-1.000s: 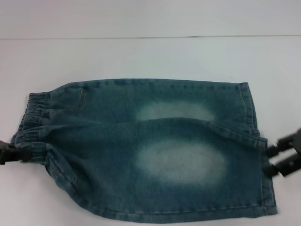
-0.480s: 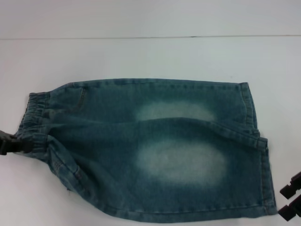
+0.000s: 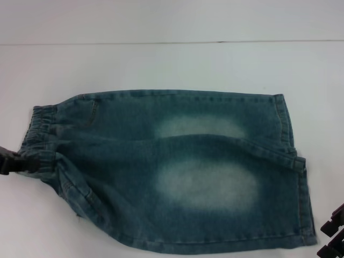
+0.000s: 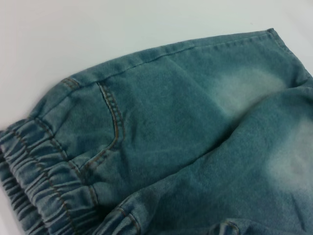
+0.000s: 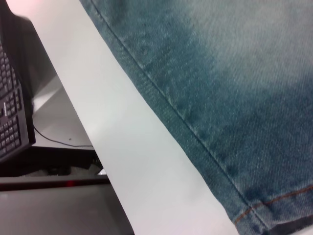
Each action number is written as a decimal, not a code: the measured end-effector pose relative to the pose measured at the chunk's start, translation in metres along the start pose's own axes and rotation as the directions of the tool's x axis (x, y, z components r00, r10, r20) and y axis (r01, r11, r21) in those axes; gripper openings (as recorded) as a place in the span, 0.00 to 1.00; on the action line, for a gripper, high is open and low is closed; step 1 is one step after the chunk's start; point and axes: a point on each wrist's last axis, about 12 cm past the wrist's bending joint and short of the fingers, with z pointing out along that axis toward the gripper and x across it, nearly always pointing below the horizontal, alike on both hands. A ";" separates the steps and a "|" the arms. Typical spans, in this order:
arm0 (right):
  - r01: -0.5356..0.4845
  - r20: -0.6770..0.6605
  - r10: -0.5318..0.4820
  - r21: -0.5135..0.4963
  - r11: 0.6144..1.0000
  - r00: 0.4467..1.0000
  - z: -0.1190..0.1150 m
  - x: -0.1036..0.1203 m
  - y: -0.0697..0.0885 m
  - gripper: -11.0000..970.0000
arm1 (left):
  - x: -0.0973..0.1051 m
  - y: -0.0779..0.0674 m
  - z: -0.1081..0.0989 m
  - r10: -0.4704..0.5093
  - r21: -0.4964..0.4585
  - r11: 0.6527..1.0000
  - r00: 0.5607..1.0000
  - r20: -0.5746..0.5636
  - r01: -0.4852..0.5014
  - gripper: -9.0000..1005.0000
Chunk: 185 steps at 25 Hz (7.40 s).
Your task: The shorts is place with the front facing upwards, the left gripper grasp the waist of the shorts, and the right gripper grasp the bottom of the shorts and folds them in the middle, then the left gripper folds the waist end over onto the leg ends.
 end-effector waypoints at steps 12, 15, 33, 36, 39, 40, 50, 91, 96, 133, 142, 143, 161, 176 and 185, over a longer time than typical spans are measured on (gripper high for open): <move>0.010 -0.028 -0.010 -0.008 1.000 1.000 0.010 -0.009 0.002 0.88 | -0.004 -0.002 0.003 0.008 0.003 1.000 1.000 0.000 -0.008 0.03; -0.001 -0.037 0.001 -0.010 1.000 0.999 0.013 -0.010 0.001 0.88 | -0.004 -0.002 0.003 0.007 0.003 1.000 1.000 0.003 -0.007 0.03; 0.044 0.026 -0.045 0.023 0.999 0.999 0.017 -0.024 -0.001 0.79 | -0.005 -0.003 0.004 0.009 0.007 1.000 1.000 0.003 -0.009 0.03; 0.044 0.026 -0.045 0.033 0.998 0.999 0.018 -0.024 -0.002 0.66 | -0.005 -0.003 0.004 0.008 0.008 1.000 1.000 0.003 -0.008 0.03; 0.043 0.026 -0.044 0.040 0.998 0.999 0.018 -0.024 -0.003 0.55 | -0.006 -0.003 0.004 0.011 0.009 1.000 1.000 0.004 -0.011 0.03; 0.042 0.025 -0.043 0.042 0.998 0.999 0.019 -0.024 -0.003 0.52 | -0.006 -0.003 0.004 0.011 0.009 1.000 1.000 0.004 -0.011 0.03; 0.042 0.028 -0.044 0.048 0.998 0.999 0.019 -0.024 -0.004 0.04 | -0.010 -0.004 0.005 0.018 0.010 1.000 1.000 0.005 -0.018 0.03; -0.368 0.925 -0.114 0.254 0.894 0.362 0.029 -0.012 -0.068 0.12 | -0.025 0.043 0.006 -0.269 -0.193 0.916 0.894 0.359 0.353 0.03; -0.387 0.913 -0.143 0.298 0.873 0.381 0.032 -0.026 -0.070 0.13 | -0.025 0.046 0.011 -0.264 -0.212 0.910 0.892 0.366 0.356 0.03; 0.023 0.942 -0.119 0.117 0.993 0.314 -0.002 -0.023 -0.025 0.93 | -0.020 0.019 -0.009 -0.154 0.000 0.986 0.902 0.403 0.168 0.94; 0.293 0.813 -0.195 0.031 0.956 0.549 0.008 -0.002 0.005 0.97 | -0.004 0.019 -0.007 -0.118 -0.013 0.992 0.936 0.332 0.129 0.95; 0.290 0.798 -0.193 0.024 0.957 0.571 0.012 -0.001 0.005 0.97 | -0.002 0.019 -0.007 -0.109 -0.019 0.992 0.945 0.310 0.121 0.95; 0.230 0.775 -0.173 0.037 0.972 0.608 0.035 -0.007 0.001 0.95 | 0.015 0.040 0.013 -0.030 -0.280 0.959 0.998 0.063 0.047 0.94; 0.210 0.778 -0.162 0.039 0.977 0.608 0.041 -0.007 -0.001 0.93 | 0.003 0.036 0.033 0.007 -0.278 0.961 1.000 0.024 0.000 0.67; 0.214 0.777 -0.168 0.044 0.976 0.606 0.041 -0.009 -0.001 0.91 | 0.001 0.031 0.034 0.020 -0.245 0.969 1.000 0.003 -0.019 0.30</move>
